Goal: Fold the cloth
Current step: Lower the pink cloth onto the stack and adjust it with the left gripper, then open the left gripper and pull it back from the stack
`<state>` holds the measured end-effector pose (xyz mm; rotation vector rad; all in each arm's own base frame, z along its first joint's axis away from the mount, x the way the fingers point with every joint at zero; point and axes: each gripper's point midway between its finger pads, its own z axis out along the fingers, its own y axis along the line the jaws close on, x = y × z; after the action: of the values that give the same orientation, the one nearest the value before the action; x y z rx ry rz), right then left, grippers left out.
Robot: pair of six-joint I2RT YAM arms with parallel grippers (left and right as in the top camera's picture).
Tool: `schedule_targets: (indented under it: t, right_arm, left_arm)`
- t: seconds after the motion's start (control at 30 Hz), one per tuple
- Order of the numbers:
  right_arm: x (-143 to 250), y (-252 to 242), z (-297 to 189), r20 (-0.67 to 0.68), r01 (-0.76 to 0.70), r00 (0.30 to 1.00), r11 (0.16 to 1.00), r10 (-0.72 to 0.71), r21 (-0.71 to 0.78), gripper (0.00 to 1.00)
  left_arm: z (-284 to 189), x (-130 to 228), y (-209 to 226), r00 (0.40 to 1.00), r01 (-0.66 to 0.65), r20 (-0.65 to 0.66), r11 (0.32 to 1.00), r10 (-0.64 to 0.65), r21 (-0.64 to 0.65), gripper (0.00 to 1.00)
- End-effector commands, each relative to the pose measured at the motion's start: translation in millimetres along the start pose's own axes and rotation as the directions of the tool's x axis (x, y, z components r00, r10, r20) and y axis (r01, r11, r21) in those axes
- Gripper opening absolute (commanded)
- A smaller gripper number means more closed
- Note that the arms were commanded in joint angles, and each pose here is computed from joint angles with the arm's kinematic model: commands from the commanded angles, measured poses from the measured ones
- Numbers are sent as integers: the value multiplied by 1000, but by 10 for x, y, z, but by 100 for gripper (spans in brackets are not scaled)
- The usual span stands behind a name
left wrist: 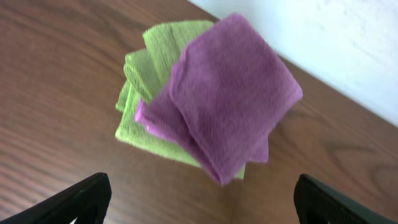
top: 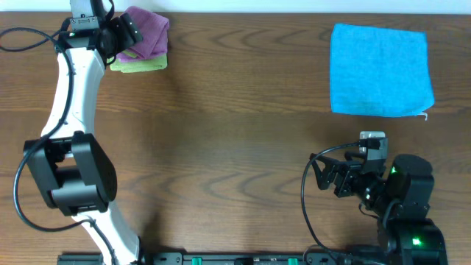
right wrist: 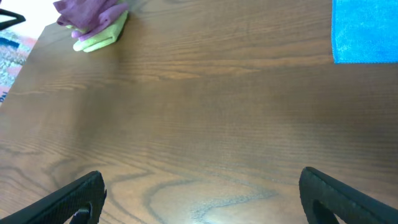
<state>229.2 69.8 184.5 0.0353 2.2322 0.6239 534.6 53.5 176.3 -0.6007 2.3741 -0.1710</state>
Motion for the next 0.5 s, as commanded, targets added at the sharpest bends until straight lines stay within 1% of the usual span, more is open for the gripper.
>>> schedule_targets:
  t: [0.0,0.13,0.27,0.37,0.47]
  right_arm:
    - [12,-7,-2,0,-17,1000,1000,17,-4,99]
    - [12,-7,-2,0,-17,1000,1000,17,-4,99]
    - [12,-7,-2,0,-17,1000,1000,17,-4,99]
    - [12,-7,-2,0,-17,1000,1000,17,-4,99]
    - [12,-7,-2,0,-17,1000,1000,17,-4,99]
  left_arm:
    - [-234,-68,-64,999,-51,13,998,51,21,95]
    - [-351,24,-119,998,-64,-16,998,65,23,95]
    - [-465,108,-377,996,-78,-41,988,84,130,95]
    - [-504,119,-432,995,-79,-43,985,86,152,95]
    - [-629,226,-493,991,-77,-88,977,96,198,96]
